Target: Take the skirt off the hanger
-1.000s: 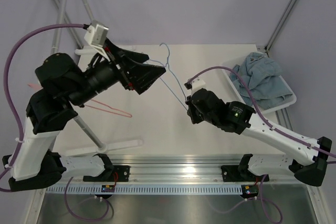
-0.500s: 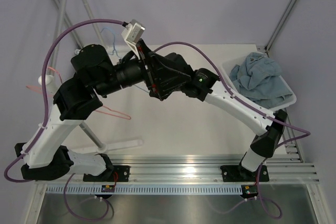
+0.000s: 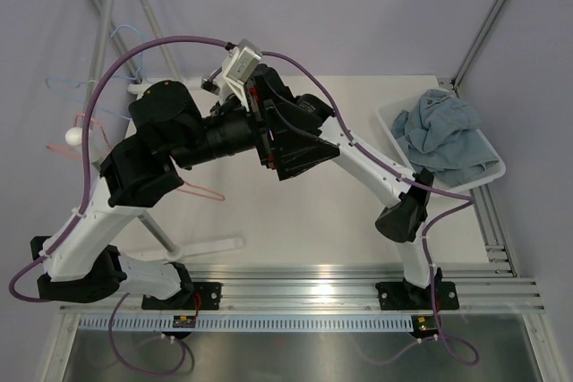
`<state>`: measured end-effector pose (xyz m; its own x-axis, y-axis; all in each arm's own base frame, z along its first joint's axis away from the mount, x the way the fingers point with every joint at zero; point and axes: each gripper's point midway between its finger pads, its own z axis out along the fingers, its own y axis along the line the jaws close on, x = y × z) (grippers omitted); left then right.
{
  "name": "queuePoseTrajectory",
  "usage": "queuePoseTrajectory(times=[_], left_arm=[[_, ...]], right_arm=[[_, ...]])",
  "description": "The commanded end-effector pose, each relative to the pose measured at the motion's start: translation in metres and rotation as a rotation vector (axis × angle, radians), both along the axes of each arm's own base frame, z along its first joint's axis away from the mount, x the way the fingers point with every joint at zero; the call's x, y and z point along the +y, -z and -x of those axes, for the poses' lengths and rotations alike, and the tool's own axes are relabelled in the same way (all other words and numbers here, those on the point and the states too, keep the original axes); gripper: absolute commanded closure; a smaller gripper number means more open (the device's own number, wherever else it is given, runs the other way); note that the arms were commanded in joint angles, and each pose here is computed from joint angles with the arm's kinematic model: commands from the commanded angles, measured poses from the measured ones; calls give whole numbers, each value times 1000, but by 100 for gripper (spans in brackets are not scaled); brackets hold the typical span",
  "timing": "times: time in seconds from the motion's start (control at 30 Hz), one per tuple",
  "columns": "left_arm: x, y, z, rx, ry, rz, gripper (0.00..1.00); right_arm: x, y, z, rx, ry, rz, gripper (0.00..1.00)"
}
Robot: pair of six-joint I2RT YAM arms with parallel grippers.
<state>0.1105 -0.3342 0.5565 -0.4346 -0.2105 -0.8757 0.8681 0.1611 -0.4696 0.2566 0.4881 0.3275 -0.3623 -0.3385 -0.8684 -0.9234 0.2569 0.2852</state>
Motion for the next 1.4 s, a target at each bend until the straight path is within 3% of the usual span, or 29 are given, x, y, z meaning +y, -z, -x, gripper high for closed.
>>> queuePoseTrajectory(times=[0.0,0.43,0.93,0.97,1.0,1.13,1.2,1.37], left_arm=[[3,-24,10,-48,37,71,3],[-2,-9,5,-47,26,27,2],[-4,2,1,-40,13,-1,1],[-5,3,0,-38,5,-5,1],[-4,3,0,-42,3,-8,1],[-3,6,-3,-36,-12,-21,1],[-2,7,-5,-39,-25,-26,1],[3,3,-12,-58,-73,-41,1]], right_arm=[[14,-27,7,-24,-97,-86,100],[36,-22,24,-57,-218,-84,100],[34,29,29,-10,-166,62,100],[33,15,26,-44,-140,31,81],[32,24,24,-35,-124,47,69],[24,9,13,-74,-31,15,36],[16,1,2,-119,45,11,25],[-4,-18,-24,-105,245,-39,13]])
